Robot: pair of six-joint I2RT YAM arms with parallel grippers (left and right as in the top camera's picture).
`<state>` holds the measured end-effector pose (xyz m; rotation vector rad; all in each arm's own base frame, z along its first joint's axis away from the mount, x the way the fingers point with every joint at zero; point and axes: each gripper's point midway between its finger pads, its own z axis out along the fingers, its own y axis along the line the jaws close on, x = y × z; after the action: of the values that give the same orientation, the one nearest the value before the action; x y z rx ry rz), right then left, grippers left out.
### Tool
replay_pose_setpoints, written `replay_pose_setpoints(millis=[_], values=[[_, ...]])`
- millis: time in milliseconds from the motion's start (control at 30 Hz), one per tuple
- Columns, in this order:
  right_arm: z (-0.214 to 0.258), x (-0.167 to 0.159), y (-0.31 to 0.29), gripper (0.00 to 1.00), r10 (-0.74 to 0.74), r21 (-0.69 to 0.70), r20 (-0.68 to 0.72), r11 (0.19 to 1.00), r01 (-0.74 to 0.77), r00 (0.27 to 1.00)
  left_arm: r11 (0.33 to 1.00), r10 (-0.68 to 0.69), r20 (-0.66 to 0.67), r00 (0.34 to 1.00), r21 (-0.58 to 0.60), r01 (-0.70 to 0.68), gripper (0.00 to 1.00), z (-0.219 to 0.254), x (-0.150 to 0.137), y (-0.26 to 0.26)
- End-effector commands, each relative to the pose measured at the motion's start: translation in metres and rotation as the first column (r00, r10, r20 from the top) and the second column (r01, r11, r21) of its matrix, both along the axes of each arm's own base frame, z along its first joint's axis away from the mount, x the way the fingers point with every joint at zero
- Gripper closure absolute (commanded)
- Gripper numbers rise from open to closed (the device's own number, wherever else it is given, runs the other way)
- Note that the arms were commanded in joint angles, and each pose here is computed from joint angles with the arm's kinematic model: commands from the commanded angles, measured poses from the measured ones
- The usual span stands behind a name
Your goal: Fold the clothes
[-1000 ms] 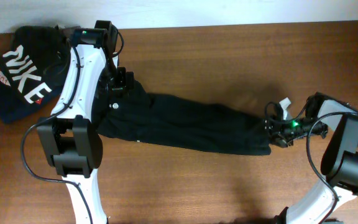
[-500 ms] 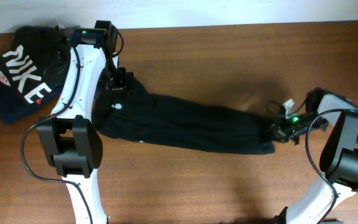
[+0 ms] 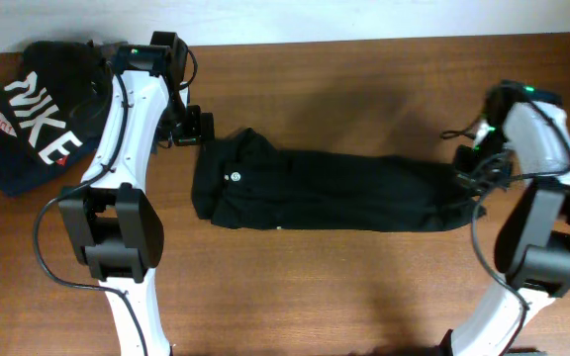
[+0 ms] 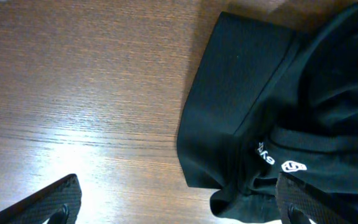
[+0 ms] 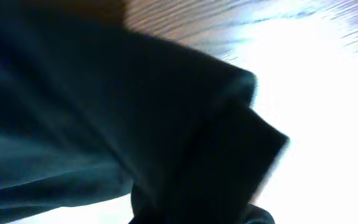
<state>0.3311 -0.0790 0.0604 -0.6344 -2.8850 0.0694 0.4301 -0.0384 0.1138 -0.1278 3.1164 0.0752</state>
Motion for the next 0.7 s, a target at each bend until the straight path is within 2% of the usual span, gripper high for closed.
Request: replay_pose_setpoints(millis=[0,167,233,367,433,467,533,667], values=[[0.006,0.007,0.011,0.96,0.025,-0.148,-0.007,0.989,-0.026,1.000,1.000,-0.001,0.029,1.000,-0.015,0.002,0.01,0.010,0.002,-0.005],[0.006,0.013,0.058,0.96,0.104,-0.159,0.003,0.982,-0.102,0.995,1.000,-0.003,0.029,1.000,-0.015,0.003,0.01,0.010,0.002,-0.006],[0.006,0.013,0.075,0.93,0.126,-0.165,0.007,0.979,-0.123,0.992,1.000,-0.004,0.029,1.000,-0.015,0.004,0.01,0.010,0.002,-0.006],[0.005,0.014,0.093,0.72,0.157,-0.161,0.013,0.975,-0.153,0.987,1.000,-0.004,0.029,1.000,-0.015,0.004,0.01,0.010,0.002,-0.006],[0.004,0.014,0.099,0.58,0.172,-0.160,0.013,0.973,-0.168,0.985,1.000,-0.004,0.027,1.000,-0.015,0.004,0.01,0.010,0.001,-0.006],[0.003,0.014,0.101,0.42,0.178,-0.160,0.009,0.972,-0.174,0.984,1.000,-0.004,0.025,1.000,-0.014,0.004,0.01,0.010,0.001,-0.006],[0.000,0.013,0.104,0.32,0.187,-0.160,0.001,0.970,-0.185,0.982,1.000,-0.004,0.024,1.000,-0.014,0.004,0.01,0.010,0.001,-0.006],[-0.001,0.012,0.110,0.32,0.167,-0.128,0.002,0.978,-0.165,0.986,1.000,-0.004,0.022,1.000,-0.014,0.004,0.01,0.010,0.000,-0.006]])
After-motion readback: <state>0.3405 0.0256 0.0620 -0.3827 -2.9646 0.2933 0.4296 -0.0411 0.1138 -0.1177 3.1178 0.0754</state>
